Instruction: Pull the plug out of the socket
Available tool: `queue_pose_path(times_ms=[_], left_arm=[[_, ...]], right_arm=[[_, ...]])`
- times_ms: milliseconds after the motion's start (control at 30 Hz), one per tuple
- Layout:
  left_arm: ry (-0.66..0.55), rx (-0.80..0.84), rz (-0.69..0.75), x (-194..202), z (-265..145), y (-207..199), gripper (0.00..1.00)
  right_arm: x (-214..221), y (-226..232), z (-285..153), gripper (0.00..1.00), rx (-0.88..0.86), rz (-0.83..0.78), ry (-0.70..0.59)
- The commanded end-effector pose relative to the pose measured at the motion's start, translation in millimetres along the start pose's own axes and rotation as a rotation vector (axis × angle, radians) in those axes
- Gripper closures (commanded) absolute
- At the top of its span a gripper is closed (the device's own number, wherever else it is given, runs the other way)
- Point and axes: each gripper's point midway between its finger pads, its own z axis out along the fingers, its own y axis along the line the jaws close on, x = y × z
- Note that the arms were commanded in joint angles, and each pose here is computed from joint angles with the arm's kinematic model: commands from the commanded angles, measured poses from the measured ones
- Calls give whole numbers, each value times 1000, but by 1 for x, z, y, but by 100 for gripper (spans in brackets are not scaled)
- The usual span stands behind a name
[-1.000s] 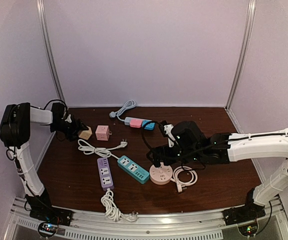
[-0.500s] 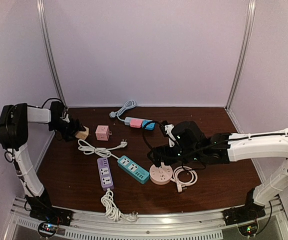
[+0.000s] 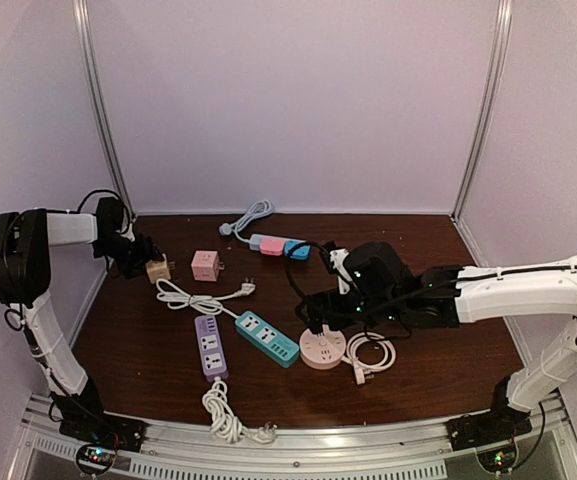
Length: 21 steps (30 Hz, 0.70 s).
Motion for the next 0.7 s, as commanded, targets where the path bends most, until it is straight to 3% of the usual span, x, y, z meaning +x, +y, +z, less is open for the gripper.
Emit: queue_pose_path(times_ms=[0, 233, 367, 667], left_arm=[[-40, 8, 30, -8, -14, -6, 32], [-86, 23, 105, -6, -41, -29, 29], [-119, 51, 151, 2, -62, -43, 28], [-83, 248, 347, 89, -94, -121, 27]], right_arm=[[-3, -12, 2, 0, 35, 27, -18], [-31, -46, 12, 0, 85, 132, -56], [-46, -63, 34, 0, 8, 243, -55], [-91, -77, 90, 3, -93, 364, -105]])
